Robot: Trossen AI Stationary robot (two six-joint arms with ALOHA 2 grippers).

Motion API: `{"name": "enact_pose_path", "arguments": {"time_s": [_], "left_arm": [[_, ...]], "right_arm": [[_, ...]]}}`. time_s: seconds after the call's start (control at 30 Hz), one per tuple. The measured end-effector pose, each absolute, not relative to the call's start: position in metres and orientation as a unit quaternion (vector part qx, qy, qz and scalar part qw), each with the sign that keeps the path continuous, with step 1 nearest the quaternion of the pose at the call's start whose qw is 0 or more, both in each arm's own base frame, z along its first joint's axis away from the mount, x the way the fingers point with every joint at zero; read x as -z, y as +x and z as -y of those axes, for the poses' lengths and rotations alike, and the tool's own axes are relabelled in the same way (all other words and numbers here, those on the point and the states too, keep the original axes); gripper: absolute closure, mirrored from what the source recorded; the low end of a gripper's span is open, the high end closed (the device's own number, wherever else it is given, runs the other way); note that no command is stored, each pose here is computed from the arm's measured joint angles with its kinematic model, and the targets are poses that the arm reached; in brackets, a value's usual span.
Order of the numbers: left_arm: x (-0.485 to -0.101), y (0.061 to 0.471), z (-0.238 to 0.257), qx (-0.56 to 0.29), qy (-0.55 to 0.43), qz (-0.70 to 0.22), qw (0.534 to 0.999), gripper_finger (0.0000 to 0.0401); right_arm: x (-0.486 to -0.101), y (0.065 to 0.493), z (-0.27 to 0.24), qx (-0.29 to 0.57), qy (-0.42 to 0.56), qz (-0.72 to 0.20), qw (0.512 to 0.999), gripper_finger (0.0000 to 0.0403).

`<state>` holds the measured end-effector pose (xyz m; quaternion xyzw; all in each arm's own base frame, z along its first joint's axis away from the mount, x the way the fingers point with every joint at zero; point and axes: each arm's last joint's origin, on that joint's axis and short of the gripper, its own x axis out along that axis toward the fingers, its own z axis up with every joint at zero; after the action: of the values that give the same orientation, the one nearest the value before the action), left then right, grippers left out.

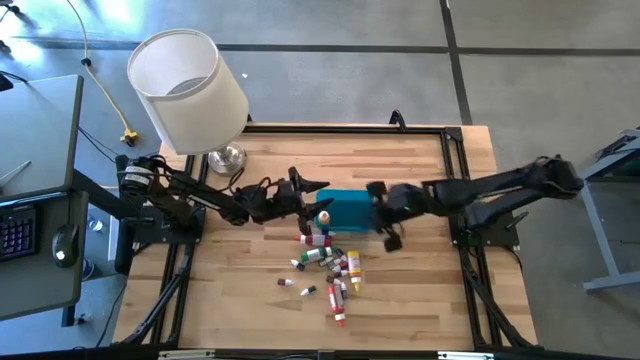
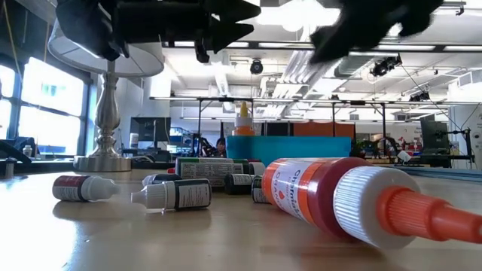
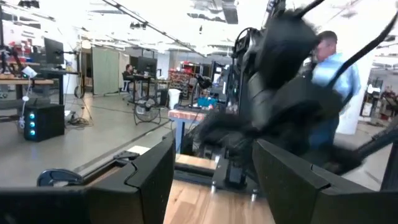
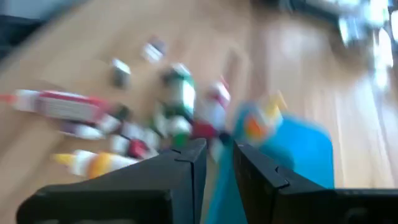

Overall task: Pick & Place food coloring
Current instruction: Put the large yellow food coloring bottle into the bin

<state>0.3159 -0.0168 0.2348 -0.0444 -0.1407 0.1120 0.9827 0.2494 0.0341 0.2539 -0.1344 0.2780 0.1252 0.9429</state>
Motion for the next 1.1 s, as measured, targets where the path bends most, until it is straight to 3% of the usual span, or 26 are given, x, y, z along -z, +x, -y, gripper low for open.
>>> {"name": "enact_pose_path", "arguments": {"time_s": [0.17, 0.27, 0.7, 0.87, 1.1], "left_arm": [[-0.235, 0.316, 0.017, -0.106, -0.046, 0.14, 0.983, 0.0187], [-0.234, 0.316, 0.017, -0.101, -0.059, 0.14, 0.983, 0.0187], [-0.234, 0.316, 0.018, -0.085, -0.064, 0.14, 0.984, 0.0187], [-0.234, 0.316, 0.018, -0.084, -0.064, 0.137, 0.985, 0.0187], [-0.234, 0.317, 0.017, -0.085, -0.063, 0.137, 0.985, 0.0187]], "right_arm": [[-0.269, 0.23, -0.071, -0.284, -0.161, -0.218, 0.92, 0.0328], [-0.267, 0.226, -0.087, -0.324, -0.158, -0.217, 0.907, 0.0317], [-0.203, 0.26, -0.117, -0.314, -0.198, -0.311, 0.875, 0.0225], [-0.177, 0.267, -0.125, -0.377, -0.219, -0.325, 0.839, 0.0219], [-0.155, 0.285, -0.132, -0.384, -0.285, -0.316, 0.82, 0.0221]]}}
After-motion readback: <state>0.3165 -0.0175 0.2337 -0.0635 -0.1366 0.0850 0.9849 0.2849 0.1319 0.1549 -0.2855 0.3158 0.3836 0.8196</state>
